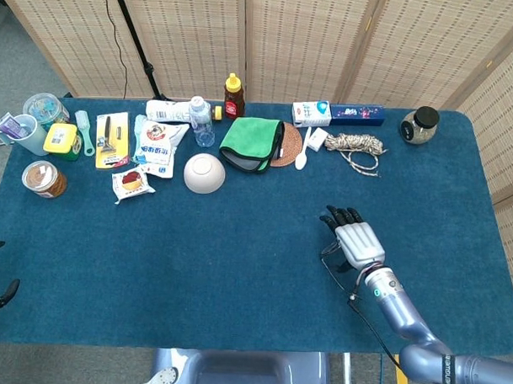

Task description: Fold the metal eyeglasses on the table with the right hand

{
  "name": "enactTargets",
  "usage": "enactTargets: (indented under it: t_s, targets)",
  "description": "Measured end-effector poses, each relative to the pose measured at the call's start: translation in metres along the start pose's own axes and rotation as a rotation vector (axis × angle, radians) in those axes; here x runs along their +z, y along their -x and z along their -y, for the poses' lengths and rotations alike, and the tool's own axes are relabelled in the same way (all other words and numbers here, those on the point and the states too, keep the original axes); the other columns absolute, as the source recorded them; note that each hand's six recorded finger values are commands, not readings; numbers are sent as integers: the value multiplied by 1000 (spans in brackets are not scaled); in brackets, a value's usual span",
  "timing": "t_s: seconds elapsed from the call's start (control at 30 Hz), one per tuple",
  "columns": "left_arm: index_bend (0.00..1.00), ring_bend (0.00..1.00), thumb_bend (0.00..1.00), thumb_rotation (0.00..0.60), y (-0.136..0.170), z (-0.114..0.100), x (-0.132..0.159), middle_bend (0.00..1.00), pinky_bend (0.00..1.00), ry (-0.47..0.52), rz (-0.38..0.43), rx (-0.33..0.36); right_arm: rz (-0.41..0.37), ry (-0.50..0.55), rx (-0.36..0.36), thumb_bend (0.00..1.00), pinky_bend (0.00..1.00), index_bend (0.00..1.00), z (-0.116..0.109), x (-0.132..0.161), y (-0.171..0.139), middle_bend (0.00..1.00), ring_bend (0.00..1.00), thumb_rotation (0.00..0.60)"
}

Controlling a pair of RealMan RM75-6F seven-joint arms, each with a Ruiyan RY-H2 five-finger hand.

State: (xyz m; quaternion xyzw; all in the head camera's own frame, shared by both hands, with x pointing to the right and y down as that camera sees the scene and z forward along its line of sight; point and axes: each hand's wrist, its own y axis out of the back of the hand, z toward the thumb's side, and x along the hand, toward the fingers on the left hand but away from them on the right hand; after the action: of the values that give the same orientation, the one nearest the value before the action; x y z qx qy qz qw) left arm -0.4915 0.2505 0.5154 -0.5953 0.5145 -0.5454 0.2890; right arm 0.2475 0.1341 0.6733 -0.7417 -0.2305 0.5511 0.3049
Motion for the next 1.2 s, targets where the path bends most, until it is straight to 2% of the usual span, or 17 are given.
enactTargets:
  t_s: [0.2, 0.67, 0.97, 1.2]
  targets:
    - [261, 150, 255, 539, 1, -1, -2, 188, 0, 1, -1, 0, -4, 11, 17, 56, 0, 1, 13, 12, 6, 0, 0, 600]
    - [261, 150, 256, 538, 3, -2, -2, 188, 0, 16, 3, -6, 34, -1, 27, 57, 0, 0, 34, 17, 18, 0, 0, 600]
    - [261, 151, 255, 538, 4, -2, -3, 188, 0, 16, 2, -6, 62, -45, 28, 56, 0, 3, 39, 7, 18, 0, 0, 600]
    - [261, 150, 255, 537, 3, -1, 2, 188, 0, 22, 15, -7, 83, -80, 11, 56, 0, 54, 35, -8, 13, 0, 0, 600]
